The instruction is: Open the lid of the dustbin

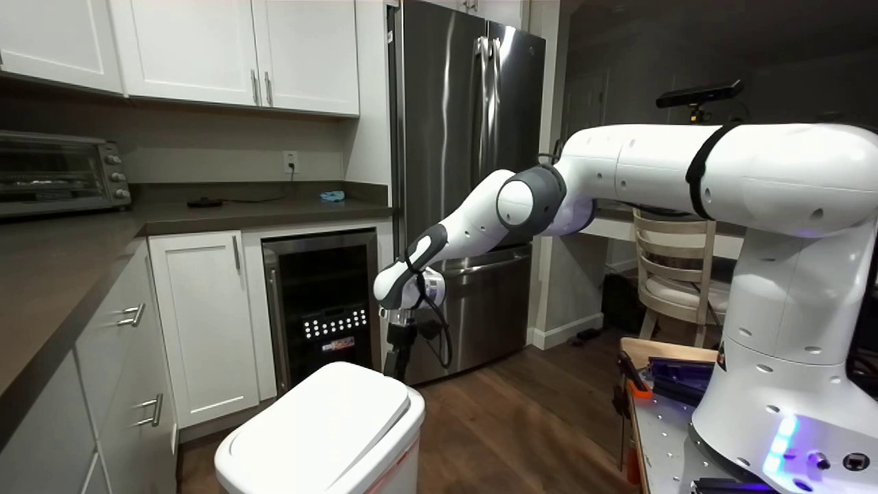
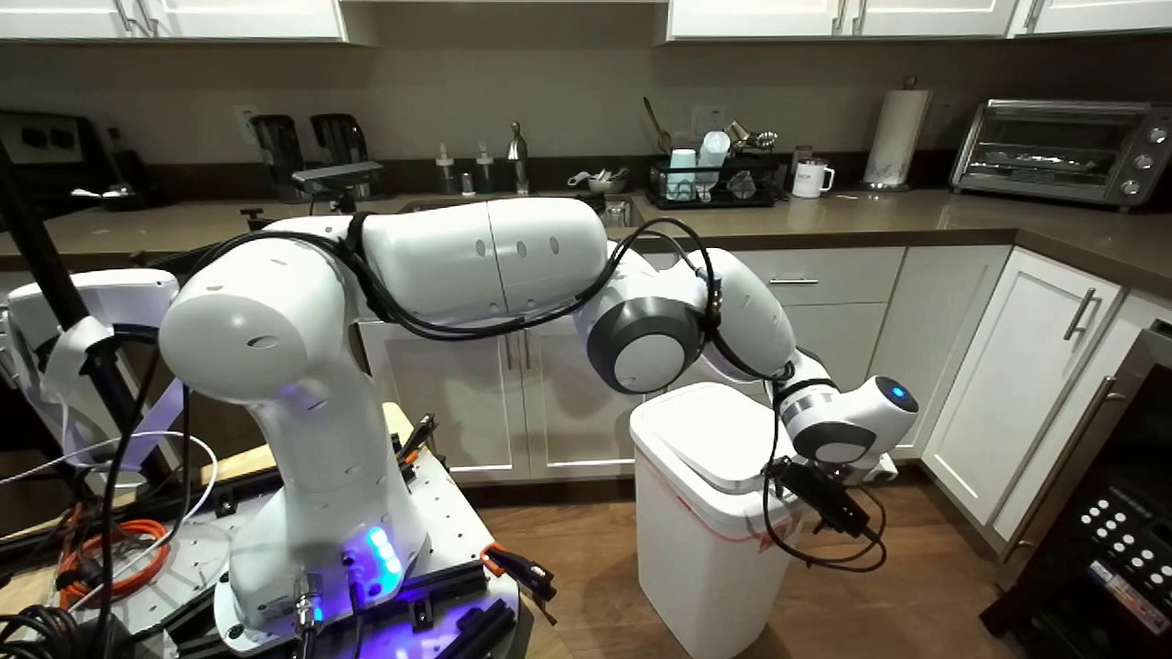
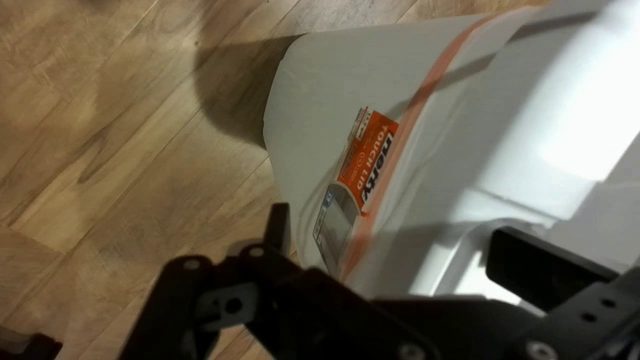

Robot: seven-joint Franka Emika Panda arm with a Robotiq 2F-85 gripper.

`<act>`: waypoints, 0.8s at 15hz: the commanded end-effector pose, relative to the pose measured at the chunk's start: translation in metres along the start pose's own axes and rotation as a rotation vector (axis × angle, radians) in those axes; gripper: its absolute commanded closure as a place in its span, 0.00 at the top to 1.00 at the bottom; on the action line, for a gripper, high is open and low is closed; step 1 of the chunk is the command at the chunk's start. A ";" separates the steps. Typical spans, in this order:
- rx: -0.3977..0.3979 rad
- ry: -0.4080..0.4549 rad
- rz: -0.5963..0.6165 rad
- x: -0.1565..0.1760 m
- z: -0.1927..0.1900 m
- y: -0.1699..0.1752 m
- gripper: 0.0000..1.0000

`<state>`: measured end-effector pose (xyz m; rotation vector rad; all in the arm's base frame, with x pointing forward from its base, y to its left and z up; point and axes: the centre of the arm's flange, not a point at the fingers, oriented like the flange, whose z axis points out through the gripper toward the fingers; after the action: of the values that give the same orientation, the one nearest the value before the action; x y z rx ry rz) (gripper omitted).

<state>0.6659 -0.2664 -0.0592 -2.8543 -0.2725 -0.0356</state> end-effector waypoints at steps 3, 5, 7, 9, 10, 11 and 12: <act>0.020 -0.021 -0.023 0.049 -0.053 0.010 1.00; 0.046 -0.063 -0.009 0.057 -0.078 0.005 1.00; 0.097 -0.115 0.006 0.059 -0.096 0.003 1.00; 0.137 -0.163 0.020 0.054 -0.114 0.005 1.00; 0.154 -0.184 0.024 0.048 -0.126 0.008 1.00; 0.169 -0.205 0.027 0.043 -0.134 0.012 1.00; 0.188 -0.236 0.031 0.037 -0.144 0.019 1.00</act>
<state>0.6928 -0.2833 0.0572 -2.7116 -0.2930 0.2171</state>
